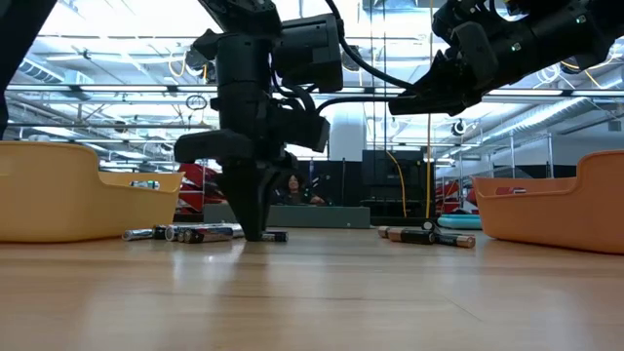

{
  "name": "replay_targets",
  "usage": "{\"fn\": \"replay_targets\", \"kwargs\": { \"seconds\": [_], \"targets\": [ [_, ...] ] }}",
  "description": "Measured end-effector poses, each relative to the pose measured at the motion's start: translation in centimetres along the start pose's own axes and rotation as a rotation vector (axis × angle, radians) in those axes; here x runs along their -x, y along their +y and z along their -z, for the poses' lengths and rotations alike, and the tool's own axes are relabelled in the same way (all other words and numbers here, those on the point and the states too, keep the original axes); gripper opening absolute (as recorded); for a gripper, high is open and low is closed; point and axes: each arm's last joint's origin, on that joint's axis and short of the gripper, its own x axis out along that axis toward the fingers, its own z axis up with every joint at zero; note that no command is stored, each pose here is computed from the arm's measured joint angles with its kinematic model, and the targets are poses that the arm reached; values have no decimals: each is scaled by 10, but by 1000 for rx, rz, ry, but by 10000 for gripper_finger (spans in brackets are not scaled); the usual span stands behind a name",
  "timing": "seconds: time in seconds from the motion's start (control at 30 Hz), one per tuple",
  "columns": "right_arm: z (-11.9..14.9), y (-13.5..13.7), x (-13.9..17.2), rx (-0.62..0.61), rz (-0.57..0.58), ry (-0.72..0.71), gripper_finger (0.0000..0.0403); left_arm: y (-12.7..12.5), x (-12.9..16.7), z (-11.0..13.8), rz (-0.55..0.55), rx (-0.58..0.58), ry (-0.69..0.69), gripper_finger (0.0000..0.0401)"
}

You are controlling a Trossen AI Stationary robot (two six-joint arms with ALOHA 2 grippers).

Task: Sort batteries
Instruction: Put the silver battery into the yellow bin

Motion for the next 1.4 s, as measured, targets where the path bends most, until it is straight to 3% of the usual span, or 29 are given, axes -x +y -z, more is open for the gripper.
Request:
{"fn": "replay_targets", "kwargs": {
  "seconds": [0.23,0.4,0.63,0.87,1.1,1.4],
  "targets": [
    [0,-1,0,10,24,3,98,1,7,0,-23,18,-16,22],
    [1,-1,0,11,26,6,98,4,29,3,-85,58,-52,22],
    [3,-1,0,5,27,29,98,0,65,23,-29,131,13,22],
    [5,2,2,4,16,41,98,-9,106,79,23,263,77,22],
    [4,4,3,-6,21,29,98,-13,101,147,47,443,113,22],
    [0,5,3,-28,15,-12,98,-3,75,171,15,592,160,22]
  ]
}}
